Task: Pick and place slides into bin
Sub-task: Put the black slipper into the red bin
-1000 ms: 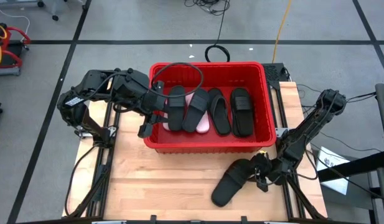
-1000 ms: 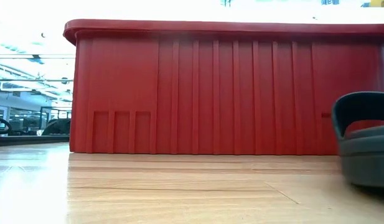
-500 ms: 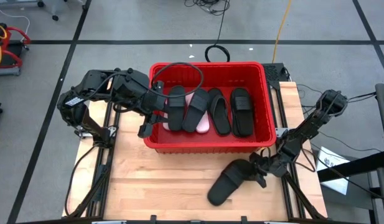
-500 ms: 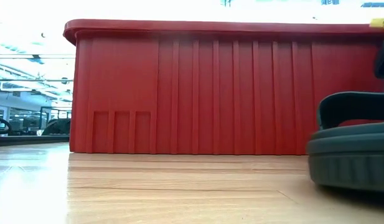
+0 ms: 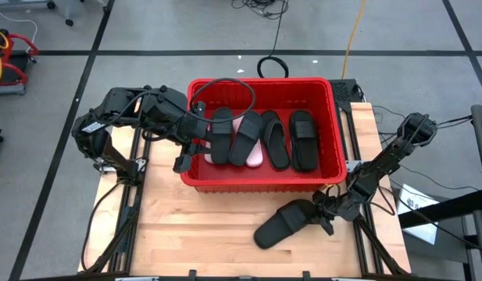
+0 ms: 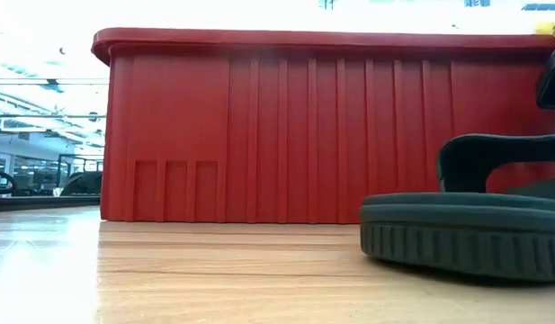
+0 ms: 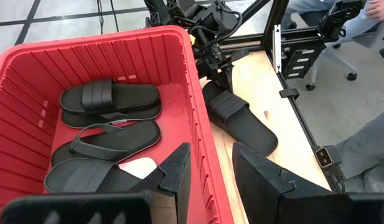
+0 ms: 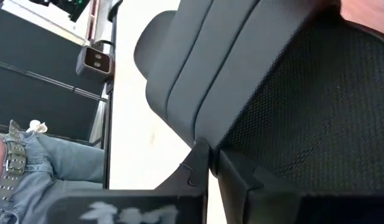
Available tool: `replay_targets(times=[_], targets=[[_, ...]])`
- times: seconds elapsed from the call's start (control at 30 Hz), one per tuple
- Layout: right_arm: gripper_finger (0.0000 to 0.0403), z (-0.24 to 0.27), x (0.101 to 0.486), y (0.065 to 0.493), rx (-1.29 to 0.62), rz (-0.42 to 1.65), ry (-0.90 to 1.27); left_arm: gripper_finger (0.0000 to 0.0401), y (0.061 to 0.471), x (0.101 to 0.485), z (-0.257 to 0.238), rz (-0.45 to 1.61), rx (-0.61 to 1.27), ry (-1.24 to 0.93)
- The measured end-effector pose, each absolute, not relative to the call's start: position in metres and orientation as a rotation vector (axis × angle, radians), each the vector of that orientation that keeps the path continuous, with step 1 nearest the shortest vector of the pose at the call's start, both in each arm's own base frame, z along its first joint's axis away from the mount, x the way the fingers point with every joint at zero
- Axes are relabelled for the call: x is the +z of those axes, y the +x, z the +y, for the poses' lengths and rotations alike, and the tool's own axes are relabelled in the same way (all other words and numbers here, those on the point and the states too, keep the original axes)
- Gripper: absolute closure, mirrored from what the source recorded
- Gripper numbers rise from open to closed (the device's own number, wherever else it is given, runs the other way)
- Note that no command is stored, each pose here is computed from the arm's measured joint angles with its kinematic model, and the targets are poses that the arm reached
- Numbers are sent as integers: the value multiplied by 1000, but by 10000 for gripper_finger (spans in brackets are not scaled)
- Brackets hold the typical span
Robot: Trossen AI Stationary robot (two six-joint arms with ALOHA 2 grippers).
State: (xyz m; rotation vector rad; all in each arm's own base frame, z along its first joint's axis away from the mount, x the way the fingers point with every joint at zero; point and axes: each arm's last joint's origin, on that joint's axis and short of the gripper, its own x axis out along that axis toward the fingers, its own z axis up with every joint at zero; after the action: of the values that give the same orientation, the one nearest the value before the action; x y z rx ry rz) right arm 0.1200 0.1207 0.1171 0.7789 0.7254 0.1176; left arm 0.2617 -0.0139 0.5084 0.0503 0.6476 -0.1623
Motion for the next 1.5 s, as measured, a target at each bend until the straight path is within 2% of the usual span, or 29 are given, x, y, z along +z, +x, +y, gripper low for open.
replay_targets(times=[0.33, 0.8, 1.1, 1.5], targets=[[401, 126, 125, 123, 200, 715, 835, 286, 262, 508, -14, 648, -163, 50], [402, 154, 174, 143, 377, 682, 844, 286, 262, 508, -14, 648, -163, 51], [402, 169, 215, 156, 424, 636, 797, 286, 262, 508, -14, 648, -163, 51], [403, 180, 296, 169, 491, 479, 654, 286, 262, 508, -14, 649, -165, 58]])
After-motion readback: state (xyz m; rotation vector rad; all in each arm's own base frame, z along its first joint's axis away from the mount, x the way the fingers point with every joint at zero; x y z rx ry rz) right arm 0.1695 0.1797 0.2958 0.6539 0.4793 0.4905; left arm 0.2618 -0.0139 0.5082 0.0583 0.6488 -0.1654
